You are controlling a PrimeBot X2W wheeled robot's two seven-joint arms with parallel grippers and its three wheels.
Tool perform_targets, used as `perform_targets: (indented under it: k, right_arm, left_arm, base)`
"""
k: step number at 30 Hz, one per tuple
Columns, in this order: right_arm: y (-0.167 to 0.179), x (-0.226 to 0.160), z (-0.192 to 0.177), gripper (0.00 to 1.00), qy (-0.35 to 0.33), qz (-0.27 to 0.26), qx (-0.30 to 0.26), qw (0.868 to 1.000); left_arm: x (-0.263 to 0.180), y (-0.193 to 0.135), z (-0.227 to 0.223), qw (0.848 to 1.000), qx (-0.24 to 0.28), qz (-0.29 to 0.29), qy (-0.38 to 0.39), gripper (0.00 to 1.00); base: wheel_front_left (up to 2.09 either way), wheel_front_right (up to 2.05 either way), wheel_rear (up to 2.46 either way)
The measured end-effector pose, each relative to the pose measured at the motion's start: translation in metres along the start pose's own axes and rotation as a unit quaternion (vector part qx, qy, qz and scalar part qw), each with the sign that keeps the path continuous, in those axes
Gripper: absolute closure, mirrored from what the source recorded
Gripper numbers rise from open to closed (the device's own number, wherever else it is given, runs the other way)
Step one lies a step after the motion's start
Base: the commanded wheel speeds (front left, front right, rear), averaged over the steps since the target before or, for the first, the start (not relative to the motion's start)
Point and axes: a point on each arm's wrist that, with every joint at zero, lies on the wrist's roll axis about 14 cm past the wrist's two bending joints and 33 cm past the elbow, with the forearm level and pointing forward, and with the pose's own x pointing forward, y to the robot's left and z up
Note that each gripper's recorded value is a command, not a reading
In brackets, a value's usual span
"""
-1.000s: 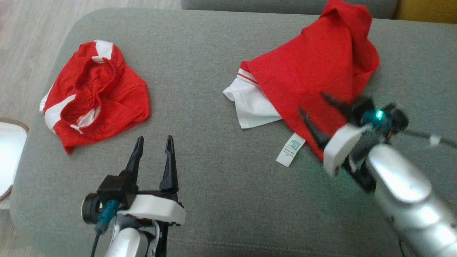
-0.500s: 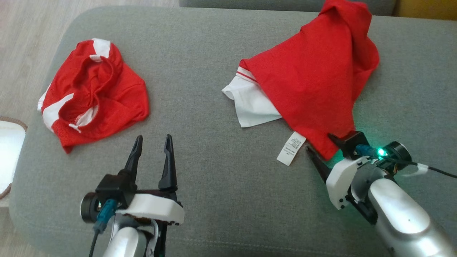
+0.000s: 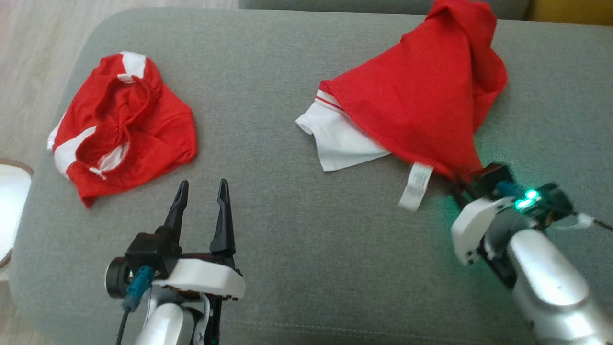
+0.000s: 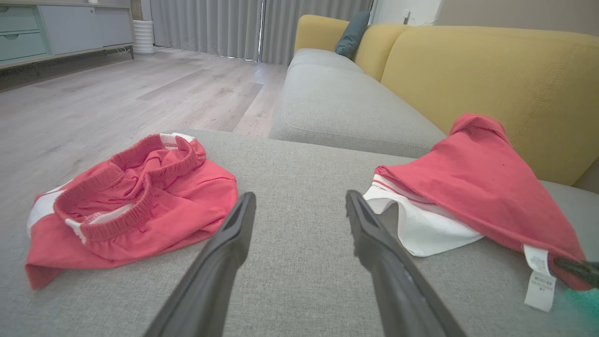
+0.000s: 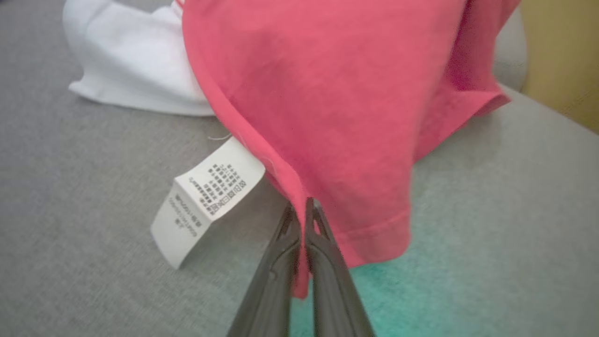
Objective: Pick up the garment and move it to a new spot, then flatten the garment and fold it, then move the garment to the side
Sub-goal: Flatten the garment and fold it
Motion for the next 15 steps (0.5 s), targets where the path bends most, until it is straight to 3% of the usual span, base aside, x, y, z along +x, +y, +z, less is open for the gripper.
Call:
perform_targets:
  k: [5,15]
  right_arm:
    - [-0.036,-0.015,0.017,1.0,-0.04,-0.056,0.015,0.998]
    - [-0.075,-0.064,-0.009,1.0,-0.026,-0.137,0.038,0.99]
  left_arm:
    - [0.003,-0.008,-0.001,1.0,0.002,-0.013,0.0,0.0]
    - [0.007,-0.022,-0.004,0.999,0.0,-0.036,0.004,0.0]
  base:
    - [0.0,0.0,0.0]
    - [0.0,0.0,0.0]
